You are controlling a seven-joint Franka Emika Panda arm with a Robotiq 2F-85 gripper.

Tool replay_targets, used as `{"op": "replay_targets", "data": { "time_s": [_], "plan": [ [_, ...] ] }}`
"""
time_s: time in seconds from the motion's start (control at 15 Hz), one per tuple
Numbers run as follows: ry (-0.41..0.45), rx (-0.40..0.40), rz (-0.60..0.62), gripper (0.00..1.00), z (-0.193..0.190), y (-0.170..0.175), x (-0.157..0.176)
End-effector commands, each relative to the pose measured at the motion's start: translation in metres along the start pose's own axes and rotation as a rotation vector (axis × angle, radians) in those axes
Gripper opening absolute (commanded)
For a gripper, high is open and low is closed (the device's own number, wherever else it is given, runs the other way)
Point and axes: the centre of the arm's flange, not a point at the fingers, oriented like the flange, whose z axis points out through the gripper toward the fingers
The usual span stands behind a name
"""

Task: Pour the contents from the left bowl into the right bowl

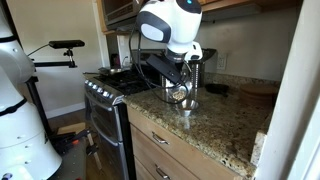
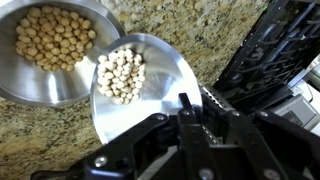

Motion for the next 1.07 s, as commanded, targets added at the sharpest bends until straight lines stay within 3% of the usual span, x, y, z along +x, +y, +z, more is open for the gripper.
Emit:
{"op": "replay_targets", "data": {
  "time_s": [0.0, 1.0],
  "plan": [
    [0.061, -0.005, -0.017, 0.09, -0.008, -0.003, -0.017],
    [0.115, 0.012, -0.033, 0.09, -0.008, -0.004, -0.028]
  ]
}}
